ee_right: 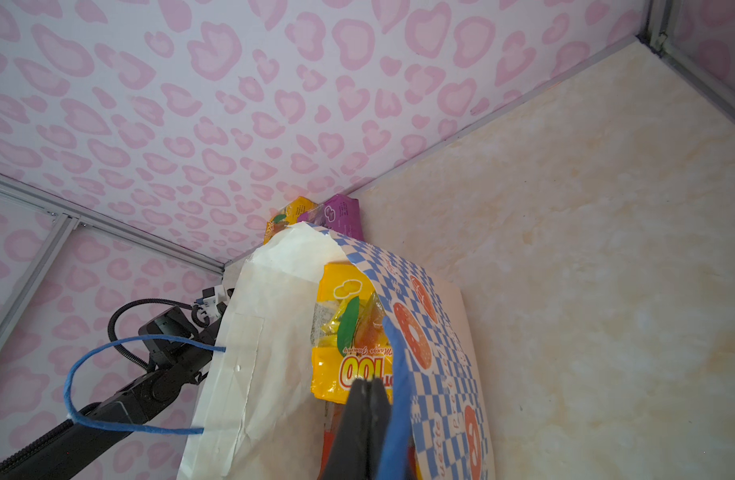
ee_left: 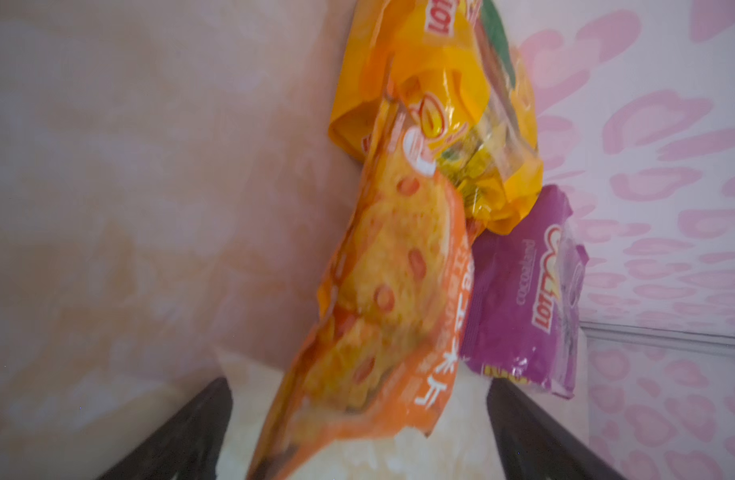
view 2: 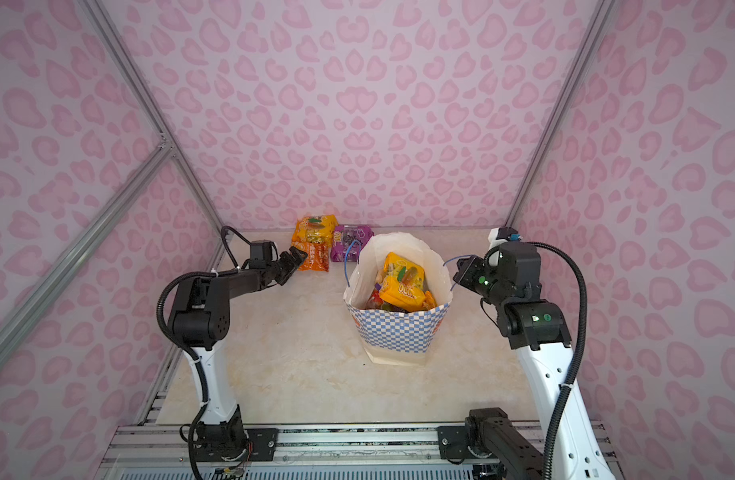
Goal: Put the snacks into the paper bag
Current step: 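Lower the left gripper onto the orange pack and grasp it, then lift the orange pack with the left gripper, then carry the orange pack over the bag and lower it inside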
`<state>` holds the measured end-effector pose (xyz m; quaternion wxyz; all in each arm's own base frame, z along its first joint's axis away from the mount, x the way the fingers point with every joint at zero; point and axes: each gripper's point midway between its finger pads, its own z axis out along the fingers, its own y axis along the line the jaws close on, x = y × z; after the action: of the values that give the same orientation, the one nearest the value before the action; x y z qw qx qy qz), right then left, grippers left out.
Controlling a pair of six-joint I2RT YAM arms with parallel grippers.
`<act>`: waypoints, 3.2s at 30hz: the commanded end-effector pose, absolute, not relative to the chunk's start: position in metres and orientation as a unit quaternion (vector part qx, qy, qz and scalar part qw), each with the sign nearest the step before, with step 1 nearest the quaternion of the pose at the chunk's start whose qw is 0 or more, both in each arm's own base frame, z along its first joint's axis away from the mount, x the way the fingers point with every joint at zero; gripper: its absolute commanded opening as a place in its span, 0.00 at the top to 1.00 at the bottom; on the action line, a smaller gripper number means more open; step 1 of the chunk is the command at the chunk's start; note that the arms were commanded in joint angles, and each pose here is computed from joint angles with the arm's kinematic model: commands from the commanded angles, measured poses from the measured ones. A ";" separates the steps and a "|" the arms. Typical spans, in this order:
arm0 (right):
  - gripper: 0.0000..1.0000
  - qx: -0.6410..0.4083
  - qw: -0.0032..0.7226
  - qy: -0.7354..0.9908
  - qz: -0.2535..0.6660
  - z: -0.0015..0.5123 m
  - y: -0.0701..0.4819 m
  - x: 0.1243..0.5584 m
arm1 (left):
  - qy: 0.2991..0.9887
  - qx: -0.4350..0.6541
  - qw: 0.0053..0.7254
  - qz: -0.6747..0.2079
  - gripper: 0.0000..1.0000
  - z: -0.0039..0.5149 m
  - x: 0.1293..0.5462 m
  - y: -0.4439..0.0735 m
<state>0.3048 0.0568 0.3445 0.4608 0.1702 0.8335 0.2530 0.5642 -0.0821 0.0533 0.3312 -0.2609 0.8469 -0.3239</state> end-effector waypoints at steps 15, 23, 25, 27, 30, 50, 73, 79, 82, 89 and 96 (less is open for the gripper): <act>1.00 0.202 0.488 0.820 0.222 0.344 0.039 0.296 | 0.863 -0.252 0.263 -0.350 0.17 0.018 0.588 -0.110; 1.00 0.201 0.484 0.823 0.220 0.337 0.039 0.296 | 0.860 -0.258 0.251 -0.363 0.45 0.012 0.582 -0.114; 1.00 0.200 0.484 0.823 0.219 0.337 0.039 0.295 | 0.858 -0.257 0.249 -0.368 0.54 0.013 0.582 -0.116; 1.00 0.200 0.484 0.824 0.217 0.335 0.039 0.294 | 0.856 -0.256 0.245 -0.377 0.62 0.015 0.581 -0.118; 1.00 0.199 0.483 0.825 0.216 0.334 0.039 0.294 | 0.849 -0.253 0.243 -0.395 0.73 0.024 0.580 -0.123; 1.00 0.194 0.490 0.822 0.216 0.335 0.038 0.284 | 0.803 -0.237 0.339 -0.430 0.78 0.174 0.521 -0.116; 1.00 0.185 0.497 0.815 0.232 0.334 0.044 0.299 | 0.722 -0.008 0.582 -0.374 0.76 0.432 0.318 -0.173; 1.00 0.188 0.497 0.815 0.232 0.332 0.043 0.295 | 0.708 0.108 0.594 -0.367 0.76 0.454 0.281 -0.252; 1.00 0.190 0.496 0.814 0.235 0.331 0.043 0.293 | 0.708 0.185 0.588 -0.345 0.76 0.453 0.269 -0.304; 1.00 0.194 0.496 0.815 0.230 0.328 0.041 0.284 | 0.719 0.306 0.559 -0.278 0.75 0.423 0.276 -0.388; 1.00 0.197 0.496 0.815 0.226 0.326 0.038 0.277 | 0.748 0.357 0.522 -0.205 0.75 0.362 0.308 -0.430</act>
<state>0.2785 0.0394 0.3308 0.5003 0.1940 0.8120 0.2297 0.2998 -0.4275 0.3777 0.5245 0.3291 0.7444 -0.2499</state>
